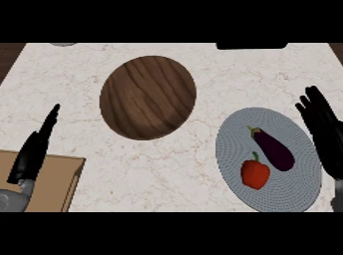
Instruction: Pick the eggplant from the placemat and place it in the bowl
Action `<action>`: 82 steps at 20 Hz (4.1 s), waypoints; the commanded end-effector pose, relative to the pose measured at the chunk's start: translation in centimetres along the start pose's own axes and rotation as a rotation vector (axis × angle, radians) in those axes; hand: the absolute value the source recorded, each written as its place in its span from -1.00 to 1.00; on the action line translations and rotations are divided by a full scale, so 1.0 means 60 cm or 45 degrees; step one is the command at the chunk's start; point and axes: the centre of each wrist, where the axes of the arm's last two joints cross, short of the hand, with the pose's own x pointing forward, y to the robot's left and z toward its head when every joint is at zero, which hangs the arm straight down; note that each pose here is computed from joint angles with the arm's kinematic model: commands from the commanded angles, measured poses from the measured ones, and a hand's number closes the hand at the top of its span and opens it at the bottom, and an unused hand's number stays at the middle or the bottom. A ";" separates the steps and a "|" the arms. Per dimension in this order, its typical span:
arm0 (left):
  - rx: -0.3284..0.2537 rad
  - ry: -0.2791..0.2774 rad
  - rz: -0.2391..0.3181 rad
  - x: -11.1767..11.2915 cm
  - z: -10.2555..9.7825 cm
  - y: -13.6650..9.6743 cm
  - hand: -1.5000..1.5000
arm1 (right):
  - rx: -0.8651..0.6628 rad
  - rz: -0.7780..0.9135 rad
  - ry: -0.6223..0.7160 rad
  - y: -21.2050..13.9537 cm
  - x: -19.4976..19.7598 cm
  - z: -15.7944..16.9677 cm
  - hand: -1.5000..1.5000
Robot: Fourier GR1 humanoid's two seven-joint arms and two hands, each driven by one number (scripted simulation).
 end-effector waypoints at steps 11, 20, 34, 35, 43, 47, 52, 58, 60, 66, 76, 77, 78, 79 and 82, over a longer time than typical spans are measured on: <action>0.174 -0.412 0.553 0.128 -0.050 0.070 0.00 | 1.152 0.293 -0.622 0.127 0.031 0.053 -1.00; 0.178 -0.402 0.595 0.118 -0.044 0.085 0.00 | 1.208 0.813 -0.834 0.034 0.135 0.054 -1.00; 0.144 -0.431 0.593 0.135 -0.043 0.075 0.00 | 1.426 1.669 -0.360 -0.042 0.319 0.022 -1.00; 0.162 -0.430 0.608 0.120 -0.048 0.110 0.00 | 1.425 1.771 -0.361 -0.022 0.321 0.028 -1.00; 0.171 -0.413 0.607 0.138 -0.048 0.100 0.00 | 1.491 1.822 -0.280 -0.022 0.268 -0.001 -1.00; 0.153 -0.419 0.590 0.147 -0.034 0.090 0.00 | 1.485 1.814 -0.261 0.005 0.229 -0.029 -1.00; 0.155 -0.432 0.582 0.145 -0.059 0.107 0.00 | 1.482 1.808 -0.225 -0.024 0.211 -0.076 -1.00; 0.171 -0.450 0.595 0.136 -0.043 0.131 0.00 | 1.457 1.827 -0.178 0.010 0.135 -0.064 -1.00; 0.176 -0.428 0.604 0.128 -0.056 0.132 0.00 | 1.436 1.849 -0.175 -0.011 0.127 -0.098 -1.00; 0.155 -0.419 0.605 0.132 -0.048 0.085 0.00 | 1.448 1.807 -0.197 -0.036 0.093 -0.098 -1.00; 0.160 -0.418 0.577 0.132 -0.049 0.110 0.00 | 1.545 1.788 -0.256 0.006 0.030 -0.133 -1.00; 0.183 -0.419 0.590 0.106 -0.053 0.067 0.00 | 1.536 1.818 -0.243 -0.003 0.020 -0.109 -1.00; 0.167 -0.417 0.588 0.119 -0.012 0.114 0.00 | 1.524 1.818 -0.237 -0.007 0.026 -0.104 -1.00; 0.170 -0.414 0.575 0.121 -0.033 0.103 0.00 | 1.527 1.829 -0.204 0.012 0.028 -0.114 -1.00; 0.170 -0.448 0.581 0.132 -0.034 0.092 0.00 | 1.539 1.829 -0.183 -0.006 -0.023 -0.118 -1.00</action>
